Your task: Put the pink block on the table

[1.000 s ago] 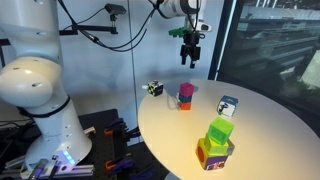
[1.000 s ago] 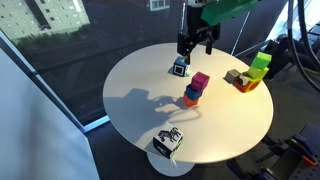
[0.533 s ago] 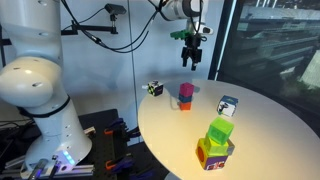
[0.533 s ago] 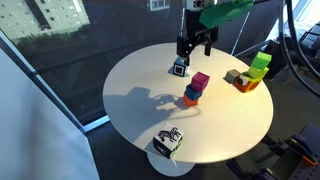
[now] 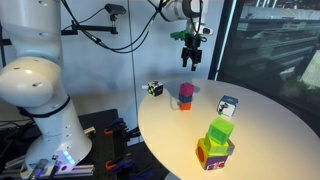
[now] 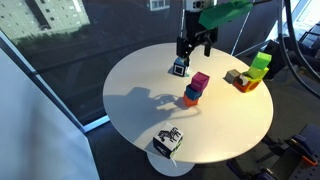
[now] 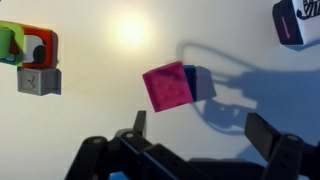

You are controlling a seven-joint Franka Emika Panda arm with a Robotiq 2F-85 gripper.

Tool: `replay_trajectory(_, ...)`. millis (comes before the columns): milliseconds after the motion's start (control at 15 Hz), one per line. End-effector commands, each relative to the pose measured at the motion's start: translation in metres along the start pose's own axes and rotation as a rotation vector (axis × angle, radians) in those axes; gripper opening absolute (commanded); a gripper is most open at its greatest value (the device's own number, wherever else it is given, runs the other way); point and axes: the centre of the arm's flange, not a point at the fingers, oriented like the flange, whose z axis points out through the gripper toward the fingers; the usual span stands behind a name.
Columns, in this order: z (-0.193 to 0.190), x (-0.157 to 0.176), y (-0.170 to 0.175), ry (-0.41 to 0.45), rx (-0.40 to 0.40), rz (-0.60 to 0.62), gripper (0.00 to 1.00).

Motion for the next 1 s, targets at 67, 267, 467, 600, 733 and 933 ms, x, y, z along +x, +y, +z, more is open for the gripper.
replay_trajectory(67, 0.004, -0.005, 0.006, 0.047, -0.001, -0.001, 1.0)
replay_trajectory(267, 0.012, -0.006, 0.009, 0.076, 0.014, -0.011, 1.0)
replay_trajectory(467, 0.024, -0.01, 0.011, 0.086, 0.021, -0.032, 1.0)
replay_trajectory(600, 0.031, -0.014, 0.012, 0.082, 0.022, -0.053, 1.0)
replay_trajectory(733, 0.038, -0.019, 0.013, 0.078, 0.019, -0.076, 1.0)
replay_trajectory(933, 0.049, -0.022, 0.018, 0.072, 0.006, -0.109, 1.0)
